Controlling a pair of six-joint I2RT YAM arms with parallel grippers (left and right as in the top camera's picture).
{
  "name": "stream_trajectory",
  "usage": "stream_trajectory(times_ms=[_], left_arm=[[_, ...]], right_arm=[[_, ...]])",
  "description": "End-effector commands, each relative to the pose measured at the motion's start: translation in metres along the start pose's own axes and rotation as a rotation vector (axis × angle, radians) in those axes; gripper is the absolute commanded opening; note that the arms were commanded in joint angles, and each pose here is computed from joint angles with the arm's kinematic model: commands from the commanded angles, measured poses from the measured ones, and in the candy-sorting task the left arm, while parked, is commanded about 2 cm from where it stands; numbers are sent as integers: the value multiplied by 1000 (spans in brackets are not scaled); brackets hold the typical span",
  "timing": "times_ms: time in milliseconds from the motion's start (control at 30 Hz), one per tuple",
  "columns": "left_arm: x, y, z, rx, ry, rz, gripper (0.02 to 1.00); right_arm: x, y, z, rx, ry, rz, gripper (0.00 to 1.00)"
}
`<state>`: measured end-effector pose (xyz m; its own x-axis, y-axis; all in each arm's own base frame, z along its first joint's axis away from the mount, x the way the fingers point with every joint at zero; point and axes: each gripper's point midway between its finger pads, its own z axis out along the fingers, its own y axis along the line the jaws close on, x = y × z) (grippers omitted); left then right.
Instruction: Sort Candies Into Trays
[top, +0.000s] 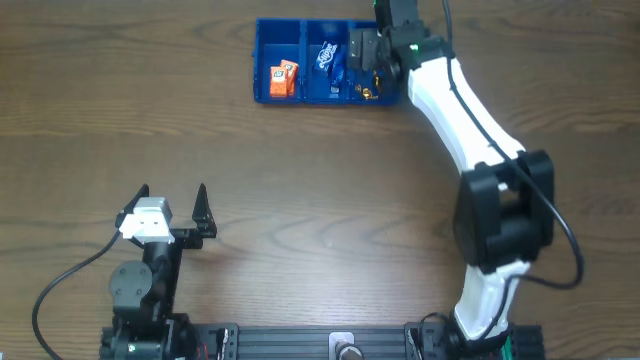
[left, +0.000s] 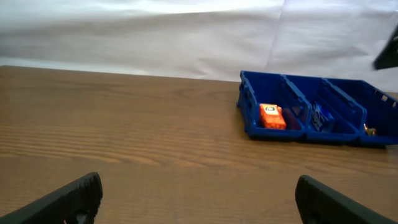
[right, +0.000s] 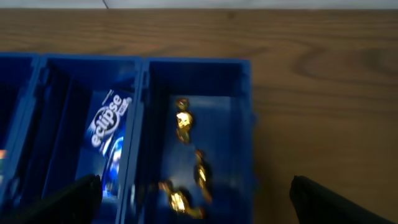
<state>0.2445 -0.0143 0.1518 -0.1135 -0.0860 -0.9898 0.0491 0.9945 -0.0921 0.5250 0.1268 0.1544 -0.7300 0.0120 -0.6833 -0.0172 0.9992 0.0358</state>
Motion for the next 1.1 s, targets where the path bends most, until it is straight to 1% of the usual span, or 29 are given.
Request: stream_trajectory(times_ms=[33, 133, 233, 300, 367, 467, 500, 633, 800, 967, 1100], left_arm=[[16, 1, 1, 2, 50, 3, 998], [16, 1, 1, 2, 50, 3, 998], [16, 1, 1, 2, 50, 3, 998], [16, 1, 1, 2, 50, 3, 996], [16, 1, 1, 2, 50, 3, 998], [16, 1, 1, 2, 50, 3, 996], [16, 1, 1, 2, 50, 3, 998], [16, 1, 1, 2, 50, 3, 996], [16, 1, 1, 2, 50, 3, 998], [16, 1, 1, 2, 50, 3, 998], [16, 1, 1, 2, 50, 3, 996]], right_arm=[[-29, -30, -102, 36, -172, -22, 998], [-11, -61, -140, 68, -217, -19, 998], [14, -81, -171, 82, -277, 8, 998], [40, -93, -189, 90, -323, 26, 998], [70, -105, -198, 100, -362, 44, 998], [106, -116, -202, 110, -401, 61, 998], [124, -118, -203, 105, -419, 66, 998], [160, -117, -200, 49, -481, 72, 998], [182, -119, -196, -4, -588, 86, 998], [197, -122, -188, -3, -634, 89, 998], [202, -123, -182, 4, -685, 68, 998]])
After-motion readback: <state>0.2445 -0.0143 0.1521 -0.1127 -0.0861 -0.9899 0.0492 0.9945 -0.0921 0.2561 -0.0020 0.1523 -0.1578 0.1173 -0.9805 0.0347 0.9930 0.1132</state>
